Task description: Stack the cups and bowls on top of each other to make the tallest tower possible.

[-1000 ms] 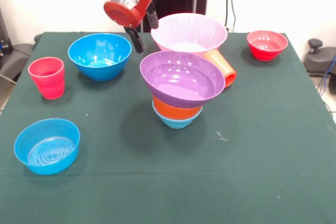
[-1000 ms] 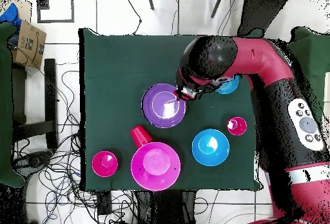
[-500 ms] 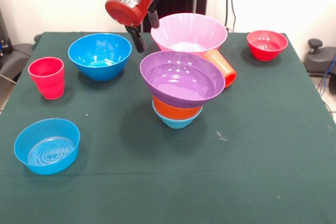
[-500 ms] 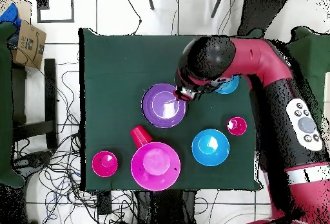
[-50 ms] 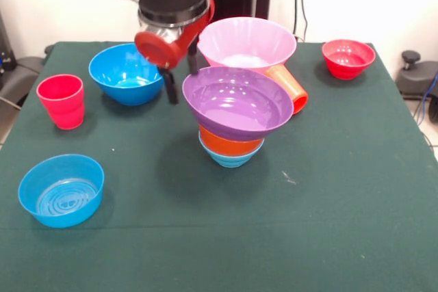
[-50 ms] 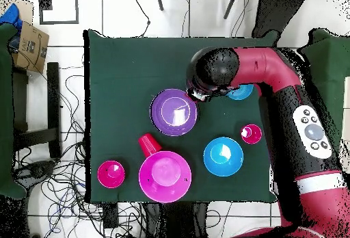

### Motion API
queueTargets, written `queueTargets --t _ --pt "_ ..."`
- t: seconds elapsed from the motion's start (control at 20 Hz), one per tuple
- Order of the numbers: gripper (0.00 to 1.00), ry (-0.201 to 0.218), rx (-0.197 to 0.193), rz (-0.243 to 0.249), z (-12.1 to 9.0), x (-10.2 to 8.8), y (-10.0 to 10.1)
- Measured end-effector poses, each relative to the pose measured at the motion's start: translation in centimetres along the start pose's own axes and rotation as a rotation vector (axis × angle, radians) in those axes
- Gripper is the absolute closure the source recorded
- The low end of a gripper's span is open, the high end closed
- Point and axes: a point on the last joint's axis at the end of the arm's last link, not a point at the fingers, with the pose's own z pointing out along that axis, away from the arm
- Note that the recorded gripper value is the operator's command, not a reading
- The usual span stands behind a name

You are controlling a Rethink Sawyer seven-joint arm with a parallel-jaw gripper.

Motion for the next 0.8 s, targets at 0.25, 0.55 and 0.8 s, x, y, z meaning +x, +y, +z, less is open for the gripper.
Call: queueTargets --t 0.25,0.55,0.8 --pt "0.0 0.036 0.1 0.005 1.6 1.5 -0.9" --pt "0.0 0.12 0.105 0.044 2.8 5.1 -0.8" --pt "0.0 0.165 0.099 0.069 3.3 7.3 -0.6"
